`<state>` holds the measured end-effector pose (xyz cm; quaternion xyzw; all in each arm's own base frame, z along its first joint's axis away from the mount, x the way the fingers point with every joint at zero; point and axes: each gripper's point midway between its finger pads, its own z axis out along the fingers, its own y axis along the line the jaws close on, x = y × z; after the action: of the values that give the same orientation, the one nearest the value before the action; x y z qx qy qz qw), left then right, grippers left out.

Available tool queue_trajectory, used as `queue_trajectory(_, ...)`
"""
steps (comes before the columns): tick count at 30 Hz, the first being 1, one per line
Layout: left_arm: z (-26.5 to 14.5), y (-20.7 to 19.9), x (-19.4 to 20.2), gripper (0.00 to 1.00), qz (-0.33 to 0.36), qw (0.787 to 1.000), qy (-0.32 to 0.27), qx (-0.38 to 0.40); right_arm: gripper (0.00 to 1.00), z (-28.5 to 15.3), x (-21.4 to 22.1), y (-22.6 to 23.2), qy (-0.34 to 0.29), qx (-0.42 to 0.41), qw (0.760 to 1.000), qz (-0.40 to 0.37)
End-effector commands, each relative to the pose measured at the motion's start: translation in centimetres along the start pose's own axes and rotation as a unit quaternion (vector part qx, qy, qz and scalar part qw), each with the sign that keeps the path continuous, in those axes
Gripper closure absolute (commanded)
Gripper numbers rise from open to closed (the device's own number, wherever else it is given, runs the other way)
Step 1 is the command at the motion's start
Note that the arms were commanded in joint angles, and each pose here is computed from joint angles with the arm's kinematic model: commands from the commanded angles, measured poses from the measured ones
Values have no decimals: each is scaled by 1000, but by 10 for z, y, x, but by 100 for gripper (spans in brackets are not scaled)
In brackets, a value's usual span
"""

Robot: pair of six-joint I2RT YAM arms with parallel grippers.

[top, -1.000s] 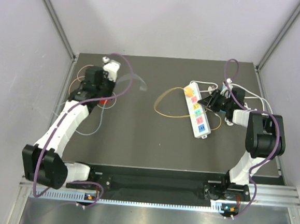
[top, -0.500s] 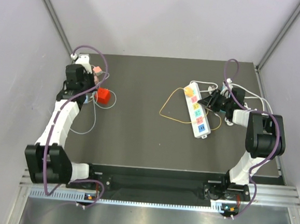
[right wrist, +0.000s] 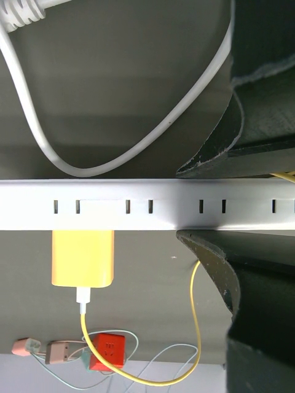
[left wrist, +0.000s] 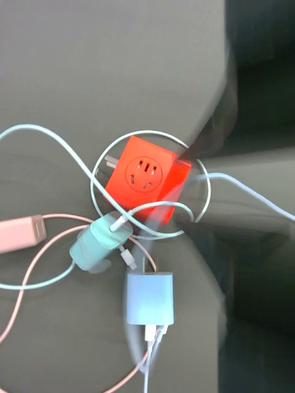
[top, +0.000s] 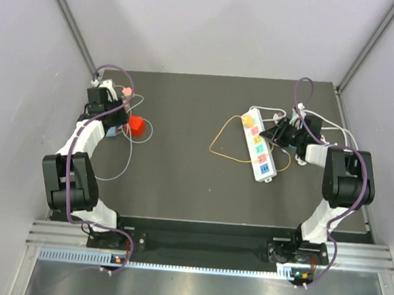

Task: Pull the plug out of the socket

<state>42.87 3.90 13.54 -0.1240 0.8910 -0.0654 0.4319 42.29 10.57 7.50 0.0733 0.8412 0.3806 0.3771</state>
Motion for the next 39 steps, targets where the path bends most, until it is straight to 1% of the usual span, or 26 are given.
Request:
queue_trajectory(1,-13,-16,-39,44,-12,998,-60,32,100,-1,-14,6,-12,-11,1000,-15)
queue_trajectory(4,-30,-23,-45,28,-12,996,-82,46,100,0,-11,5,-8,-11,1000,-14)
queue_trajectory(7,-50,-34,-52,21,-11,992,-104,71,100,1,-11,5,-8,-12,1000,-15)
queue_trajectory(9,-63,-44,-54,9,-10,988,-116,98,100,1,-10,6,-7,-13,1000,-18)
queue_trajectory(11,-72,-53,-56,1,-26,984,-130,120,100,2,-11,8,-6,-15,1000,-22)
queue_trajectory(12,-76,-64,-53,1,-28,980,-124,152,100,1,-11,9,-6,-17,1000,-26)
queue_trajectory(13,-79,-72,-52,1,-52,976,-120,172,100,1,-11,10,-6,-18,999,-29)
queue_trajectory(15,-81,-92,-51,1,-70,964,-113,231,100,2,-10,13,-4,-21,999,-38)
queue_trajectory(16,-88,-111,-45,1,-95,950,-83,286,100,2,-10,14,-2,-22,999,-39)
queue_trajectory(17,-83,-121,-37,1,-108,944,-62,307,100,3,-10,16,-1,-25,999,-42)
queue_trajectory(18,-85,-143,-34,1,-98,933,-57,341,100,3,-10,17,0,-27,999,-48)
queue_trajectory(20,-80,-173,-23,1,-89,927,-26,364,100,5,-7,21,4,-28,998,-55)
queue_trajectory(21,-83,-205,-5,1,-70,920,2,385,100,5,-7,22,5,-29,998,-61)
queue_trajectory(23,-71,-233,2,1,-70,919,22,386,100,5,-9,22,5,-27,997,-68)
queue_trajectory(24,-72,-256,12,1,-70,913,40,400,100,5,-10,21,2,-25,997,-76)
queue_trajectory(25,-70,-270,10,1,-94,909,53,403,100,10,-2,32,13,-35,996,-87)
queue_trajectory(26,-52,-276,22,1,-109,911,74,390,100,10,-2,33,13,-33,995,-90)
queue_trajectory(27,-52,-294,30,1,-123,905,91,396,100,9,-2,34,12,-33,995,-95)
queue_trajectory(28,-47,-304,28,1,-131,905,93,394,100,10,-3,36,12,-34,994,-99)
queue_trajectory(29,-31,-309,39,1,-141,908,108,380,100,10,-3,38,11,-34,994,-104)
queue_trajectory(30,-28,-321,48,1,-142,906,120,379,100,10,-4,40,10,-35,993,-111)
queue_trajectory(31,-26,-331,44,1,-149,905,119,381,100,10,-3,42,12,-36,993,-114)
queue_trajectory(33,-10,-343,59,1,-155,908,132,366,100,10,-3,46,11,-37,992,-124)
queue_trajectory(34,-8,-350,55,1,-157,908,129,366,100,11,-2,49,12,-39,991,-129)
queue_trajectory(37,14,-361,71,1,-165,909,149,354,100,11,-1,56,12,-44,989,-143)
queue_trajectory(39,20,-368,76,1,-166,908,156,352,100,13,1,58,14,-45,988,-150)
